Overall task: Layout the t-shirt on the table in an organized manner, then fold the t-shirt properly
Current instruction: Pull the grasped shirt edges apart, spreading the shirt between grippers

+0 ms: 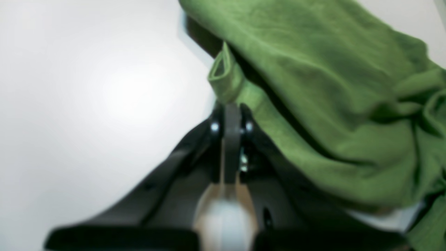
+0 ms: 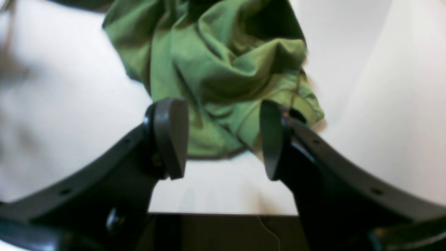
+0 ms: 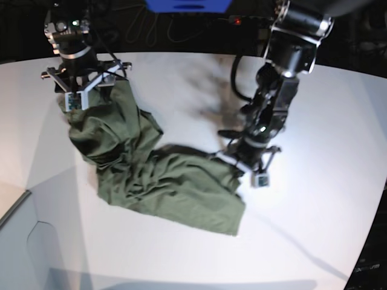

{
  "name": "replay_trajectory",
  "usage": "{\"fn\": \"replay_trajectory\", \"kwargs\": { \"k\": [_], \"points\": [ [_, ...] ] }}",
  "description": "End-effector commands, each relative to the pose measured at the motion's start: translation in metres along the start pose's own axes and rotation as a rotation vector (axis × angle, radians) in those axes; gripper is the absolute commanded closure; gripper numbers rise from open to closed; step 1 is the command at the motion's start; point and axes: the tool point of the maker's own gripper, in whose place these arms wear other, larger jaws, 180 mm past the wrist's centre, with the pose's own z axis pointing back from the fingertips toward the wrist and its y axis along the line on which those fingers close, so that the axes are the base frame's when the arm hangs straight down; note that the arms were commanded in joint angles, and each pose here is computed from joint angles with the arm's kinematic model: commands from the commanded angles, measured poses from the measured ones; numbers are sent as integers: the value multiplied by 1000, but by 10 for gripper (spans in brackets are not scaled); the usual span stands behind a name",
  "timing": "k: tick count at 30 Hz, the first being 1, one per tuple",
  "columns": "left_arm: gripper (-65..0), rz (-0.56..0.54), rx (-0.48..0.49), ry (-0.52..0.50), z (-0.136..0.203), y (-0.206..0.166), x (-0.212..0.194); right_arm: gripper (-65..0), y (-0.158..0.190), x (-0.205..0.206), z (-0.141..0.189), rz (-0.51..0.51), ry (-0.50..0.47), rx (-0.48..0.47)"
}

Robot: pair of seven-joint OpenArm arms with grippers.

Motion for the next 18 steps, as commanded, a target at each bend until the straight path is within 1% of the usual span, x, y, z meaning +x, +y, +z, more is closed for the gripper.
{"fn": "replay_trajectory", "kwargs": {
  "k": [1, 5, 7, 12, 15, 18],
  "points": [
    [0, -13, -36, -76, 8, -8, 23, -329, -1, 10, 2, 7, -39, -1],
    [0, -62, -38, -95, 46, 9, 14, -329, 10, 28, -4, 10, -82, 28],
    [0, -83, -21, -89, 61, 24, 7, -331, 15, 36, -6, 12, -102, 41],
    [0, -36, 104, -81, 91, 77, -6, -336, 49, 68, -13, 32, -182, 131],
    [0, -16, 161, -71, 102, 100, -14, -373, 64, 86, -23, 40, -220, 166],
    [0, -12, 202, -55, 113, 117, -22, -411, 80, 94, -41, 43, -220, 193]
  ]
}}
